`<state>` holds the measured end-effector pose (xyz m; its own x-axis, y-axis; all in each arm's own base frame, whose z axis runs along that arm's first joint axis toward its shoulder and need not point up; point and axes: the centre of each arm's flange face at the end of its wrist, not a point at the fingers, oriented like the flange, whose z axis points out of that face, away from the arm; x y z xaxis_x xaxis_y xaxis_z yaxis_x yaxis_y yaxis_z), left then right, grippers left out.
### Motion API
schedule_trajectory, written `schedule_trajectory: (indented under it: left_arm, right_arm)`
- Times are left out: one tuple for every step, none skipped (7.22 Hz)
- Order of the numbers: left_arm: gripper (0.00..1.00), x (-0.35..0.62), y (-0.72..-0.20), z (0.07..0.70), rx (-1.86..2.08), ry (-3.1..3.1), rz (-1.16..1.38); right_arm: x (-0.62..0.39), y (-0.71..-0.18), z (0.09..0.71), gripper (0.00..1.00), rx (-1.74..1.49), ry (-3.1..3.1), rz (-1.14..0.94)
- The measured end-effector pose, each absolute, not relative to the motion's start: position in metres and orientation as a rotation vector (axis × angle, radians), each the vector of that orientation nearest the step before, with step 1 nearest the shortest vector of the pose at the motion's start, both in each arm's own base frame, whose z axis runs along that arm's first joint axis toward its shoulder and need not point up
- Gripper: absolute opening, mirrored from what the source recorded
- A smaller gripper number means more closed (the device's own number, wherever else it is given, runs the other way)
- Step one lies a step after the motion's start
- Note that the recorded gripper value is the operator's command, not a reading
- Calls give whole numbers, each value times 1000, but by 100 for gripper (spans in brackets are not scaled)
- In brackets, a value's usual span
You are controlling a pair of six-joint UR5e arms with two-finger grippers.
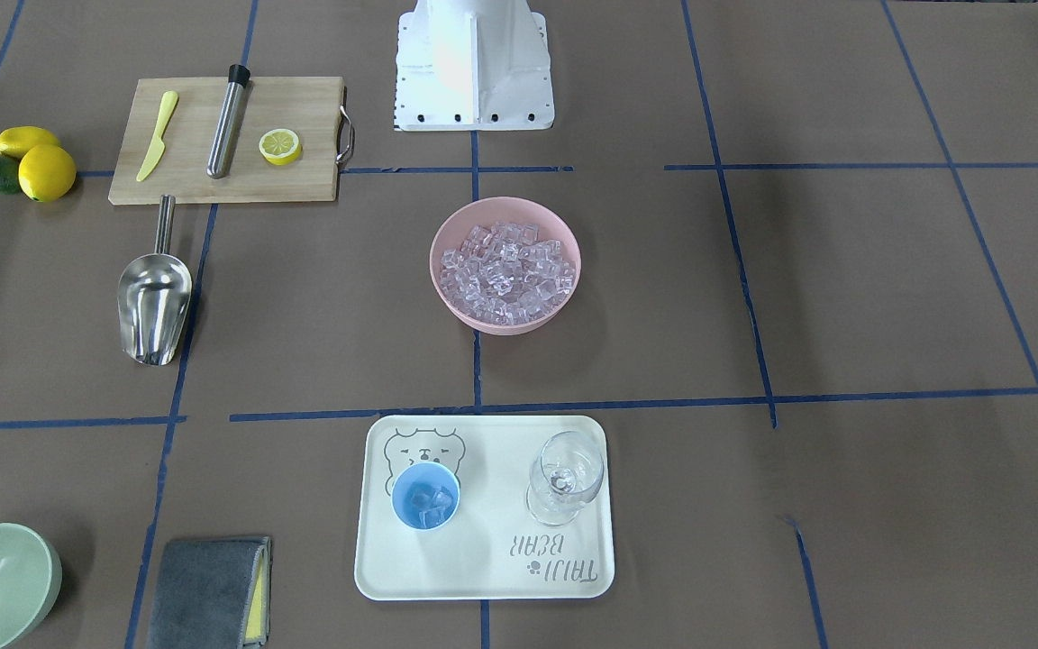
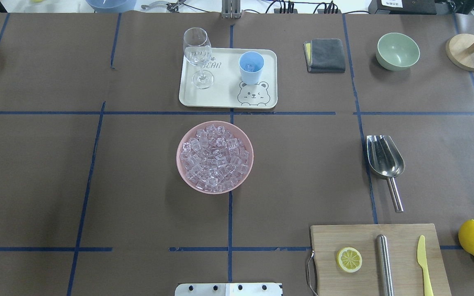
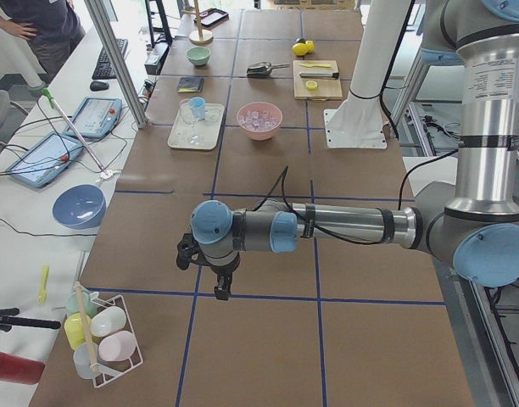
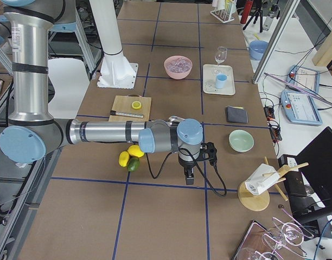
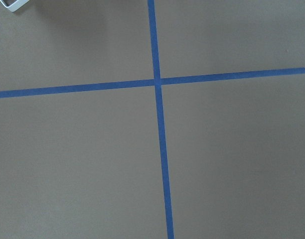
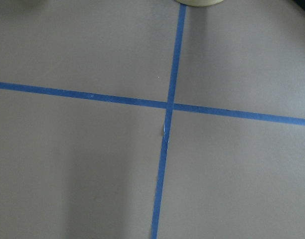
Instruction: Put ice in cup with scoop
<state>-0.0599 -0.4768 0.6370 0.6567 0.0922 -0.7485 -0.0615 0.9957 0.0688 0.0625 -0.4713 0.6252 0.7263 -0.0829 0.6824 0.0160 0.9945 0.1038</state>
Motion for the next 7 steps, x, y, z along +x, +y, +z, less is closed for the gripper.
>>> schedule_trajectory:
  left_arm:
    - [100, -60, -476, 637, 39, 850, 87]
    - [100, -61, -476, 638, 38, 848, 87]
    - [100, -61, -476, 637, 40, 848, 88]
    - [100, -61, -478, 632, 49, 848, 91]
    - [100, -61, -479, 625, 63, 846, 97]
    - [100, -61, -480, 620, 74, 845, 102]
    - [100, -61, -482, 616, 82, 844, 107]
  right_arm:
    - [68, -469, 619, 100, 77, -747, -37]
    - [71, -468, 613, 100, 75, -737, -31]
    - [71, -468, 610, 100, 75, -733, -31]
    - [71, -468, 609, 100, 78, -735, -32]
    - [71, -468, 608, 100, 80, -739, -33]
    - [70, -468, 608, 100, 81, -741, -34]
    - [70, -468, 609, 100, 80, -742, -34]
